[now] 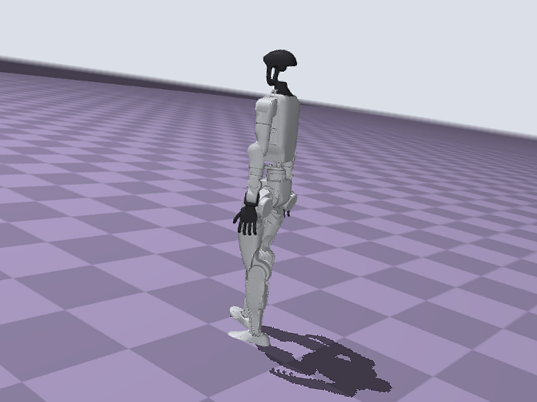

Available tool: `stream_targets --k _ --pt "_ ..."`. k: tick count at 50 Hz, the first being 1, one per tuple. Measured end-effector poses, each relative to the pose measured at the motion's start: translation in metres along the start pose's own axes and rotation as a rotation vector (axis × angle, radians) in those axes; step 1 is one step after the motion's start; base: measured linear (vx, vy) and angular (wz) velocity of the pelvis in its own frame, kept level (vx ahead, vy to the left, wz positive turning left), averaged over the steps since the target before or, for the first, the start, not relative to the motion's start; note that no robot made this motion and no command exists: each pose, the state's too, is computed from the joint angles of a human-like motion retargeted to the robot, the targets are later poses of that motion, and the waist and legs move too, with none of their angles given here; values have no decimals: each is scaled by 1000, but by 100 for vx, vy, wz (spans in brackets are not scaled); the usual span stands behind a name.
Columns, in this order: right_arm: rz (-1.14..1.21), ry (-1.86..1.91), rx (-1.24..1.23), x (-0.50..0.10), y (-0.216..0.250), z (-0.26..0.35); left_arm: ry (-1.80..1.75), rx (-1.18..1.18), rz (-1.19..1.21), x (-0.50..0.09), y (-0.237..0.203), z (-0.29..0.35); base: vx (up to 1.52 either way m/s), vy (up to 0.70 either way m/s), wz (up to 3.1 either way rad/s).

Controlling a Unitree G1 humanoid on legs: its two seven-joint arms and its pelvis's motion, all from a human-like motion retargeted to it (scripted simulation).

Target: Upper body actions

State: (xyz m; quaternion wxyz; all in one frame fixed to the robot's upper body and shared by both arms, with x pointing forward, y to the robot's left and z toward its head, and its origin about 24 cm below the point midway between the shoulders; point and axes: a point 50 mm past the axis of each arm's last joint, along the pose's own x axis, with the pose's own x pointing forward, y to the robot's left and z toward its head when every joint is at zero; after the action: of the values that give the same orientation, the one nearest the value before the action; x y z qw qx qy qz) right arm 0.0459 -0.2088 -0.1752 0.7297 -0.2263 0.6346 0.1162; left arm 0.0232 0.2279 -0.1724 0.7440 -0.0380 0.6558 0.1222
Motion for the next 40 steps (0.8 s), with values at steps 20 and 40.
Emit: stream_targets --k 20,40 --pt "-10 268 412 -11 20 -52 -41 -42 35 1 -2 18 -44 10 -226" --pt "98 24 234 0 28 11 -129 60 -42 3 -39 29 -11 -13 -139"
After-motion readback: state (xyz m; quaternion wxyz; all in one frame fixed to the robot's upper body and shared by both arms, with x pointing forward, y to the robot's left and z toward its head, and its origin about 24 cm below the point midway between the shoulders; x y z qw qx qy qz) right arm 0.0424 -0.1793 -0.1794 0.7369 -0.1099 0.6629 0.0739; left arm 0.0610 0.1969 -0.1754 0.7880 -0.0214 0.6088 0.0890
